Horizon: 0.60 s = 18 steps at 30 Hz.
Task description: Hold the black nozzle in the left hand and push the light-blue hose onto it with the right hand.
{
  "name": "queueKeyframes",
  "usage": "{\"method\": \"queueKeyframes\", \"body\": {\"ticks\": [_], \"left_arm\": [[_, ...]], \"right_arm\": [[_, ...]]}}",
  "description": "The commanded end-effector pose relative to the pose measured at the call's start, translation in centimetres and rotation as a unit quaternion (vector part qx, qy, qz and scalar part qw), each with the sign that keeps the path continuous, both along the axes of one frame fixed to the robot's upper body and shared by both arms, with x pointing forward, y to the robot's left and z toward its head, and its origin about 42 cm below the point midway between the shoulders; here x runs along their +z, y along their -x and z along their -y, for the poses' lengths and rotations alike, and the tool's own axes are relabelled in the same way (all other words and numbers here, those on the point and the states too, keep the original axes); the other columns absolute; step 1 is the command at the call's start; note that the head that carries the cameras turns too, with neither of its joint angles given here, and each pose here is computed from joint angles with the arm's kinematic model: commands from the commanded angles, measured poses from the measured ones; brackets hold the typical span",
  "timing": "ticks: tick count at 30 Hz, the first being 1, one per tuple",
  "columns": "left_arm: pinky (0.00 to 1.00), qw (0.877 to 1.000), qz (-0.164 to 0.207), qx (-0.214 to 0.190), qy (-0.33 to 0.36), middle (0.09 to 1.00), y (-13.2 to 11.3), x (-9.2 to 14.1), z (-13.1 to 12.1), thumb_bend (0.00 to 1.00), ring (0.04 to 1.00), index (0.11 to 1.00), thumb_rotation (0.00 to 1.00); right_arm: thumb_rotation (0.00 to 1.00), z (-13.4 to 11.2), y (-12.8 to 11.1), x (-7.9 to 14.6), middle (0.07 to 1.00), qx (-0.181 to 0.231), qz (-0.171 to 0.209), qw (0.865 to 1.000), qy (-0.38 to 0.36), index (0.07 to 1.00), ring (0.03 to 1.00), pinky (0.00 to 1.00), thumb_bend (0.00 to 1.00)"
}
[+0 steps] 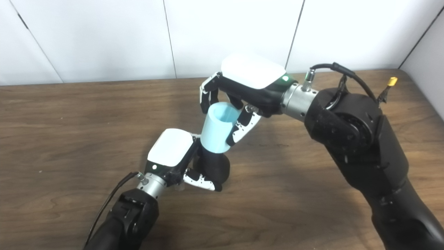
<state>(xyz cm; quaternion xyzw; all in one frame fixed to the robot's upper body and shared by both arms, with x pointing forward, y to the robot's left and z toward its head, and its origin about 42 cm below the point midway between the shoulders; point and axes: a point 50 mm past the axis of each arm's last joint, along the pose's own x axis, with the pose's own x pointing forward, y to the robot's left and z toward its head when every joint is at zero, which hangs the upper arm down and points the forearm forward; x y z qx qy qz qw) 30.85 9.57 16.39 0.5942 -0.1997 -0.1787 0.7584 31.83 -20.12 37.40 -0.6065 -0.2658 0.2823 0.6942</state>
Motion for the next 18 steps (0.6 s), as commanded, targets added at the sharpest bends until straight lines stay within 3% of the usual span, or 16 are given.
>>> {"method": "queueKeyframes", "body": {"ticks": [1,8,18], "left_arm": [[0.47,0.999,0.031,-0.003,0.011,0.498,-0.17,1.69,0.54,0.52,0.562,0.481,0.00],[0.47,1.000,0.029,-0.006,0.007,0.503,-0.10,1.81,0.58,0.52,0.561,0.480,0.00],[0.47,1.000,0.030,-0.007,0.004,0.502,-0.16,1.69,0.74,0.52,0.561,0.479,0.00]], "right_arm": [[0.00,0.04,0.01,1.86,0.501,0.001,0.044,0.999,-0.010,0.518,0.368,0.31,0.51],[0.00,0.05,0.09,1.83,0.510,-0.001,0.044,0.999,-0.006,0.509,0.376,0.33,0.51],[0.00,-0.47,0.07,1.90,0.483,0.007,0.051,0.999,-0.007,0.532,0.353,0.27,0.51]]}}
